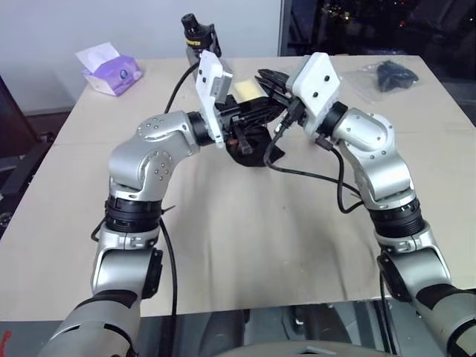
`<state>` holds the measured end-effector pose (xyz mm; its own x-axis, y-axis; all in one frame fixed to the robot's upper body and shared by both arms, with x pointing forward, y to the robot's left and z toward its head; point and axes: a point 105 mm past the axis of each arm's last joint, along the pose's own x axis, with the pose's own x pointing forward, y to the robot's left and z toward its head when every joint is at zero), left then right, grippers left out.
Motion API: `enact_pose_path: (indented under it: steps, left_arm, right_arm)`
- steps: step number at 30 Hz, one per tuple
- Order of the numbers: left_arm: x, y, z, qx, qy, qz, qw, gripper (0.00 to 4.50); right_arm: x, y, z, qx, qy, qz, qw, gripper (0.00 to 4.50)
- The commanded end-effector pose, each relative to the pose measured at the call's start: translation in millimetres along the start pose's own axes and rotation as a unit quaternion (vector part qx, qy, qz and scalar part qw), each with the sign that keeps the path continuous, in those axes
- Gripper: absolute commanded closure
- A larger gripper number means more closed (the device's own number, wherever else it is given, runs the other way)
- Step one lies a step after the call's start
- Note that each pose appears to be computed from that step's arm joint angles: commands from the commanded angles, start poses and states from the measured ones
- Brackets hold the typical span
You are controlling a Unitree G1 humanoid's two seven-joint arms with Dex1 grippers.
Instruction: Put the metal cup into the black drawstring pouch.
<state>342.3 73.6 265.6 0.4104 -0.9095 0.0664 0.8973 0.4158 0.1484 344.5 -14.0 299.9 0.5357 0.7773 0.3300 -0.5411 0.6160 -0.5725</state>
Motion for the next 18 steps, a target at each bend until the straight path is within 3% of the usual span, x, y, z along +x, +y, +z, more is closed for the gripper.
enact_pose_path:
  steps: [1,5,9,10,11,15,18]
  left_arm:
    - [0,0,-23,0.025,0.046,0.011,0.999,4.25]
    - [-5,13,-51,-0.003,0.078,0.052,0.996,4.25]
    - [-10,11,-58,-0.034,0.066,0.045,0.996,4.25]
    - [-9,7,-54,-0.047,0.054,0.036,0.997,3.22]
    - [-8,7,-51,-0.047,0.046,0.041,0.997,2.94]
    - [-9,12,-40,-0.029,0.016,0.073,0.997,1.00]
    - [-12,10,-26,-0.067,-0.031,0.078,0.994,1.00]
  right_arm:
    - [1,-56,50,-0.038,-0.097,-0.134,0.985,4.50]
    - [-15,-108,86,-0.006,-0.189,-0.282,0.941,4.50]
    - [-25,-122,92,0.014,-0.223,-0.323,0.920,4.50]
    - [-24,-120,89,0.009,-0.217,-0.316,0.924,4.50]
    - [-22,-116,87,-0.002,-0.212,-0.306,0.928,4.50]
    - [-17,-99,77,-0.023,-0.193,-0.265,0.945,4.50]
    - [-17,-87,64,-0.074,-0.165,-0.233,0.955,4.50]
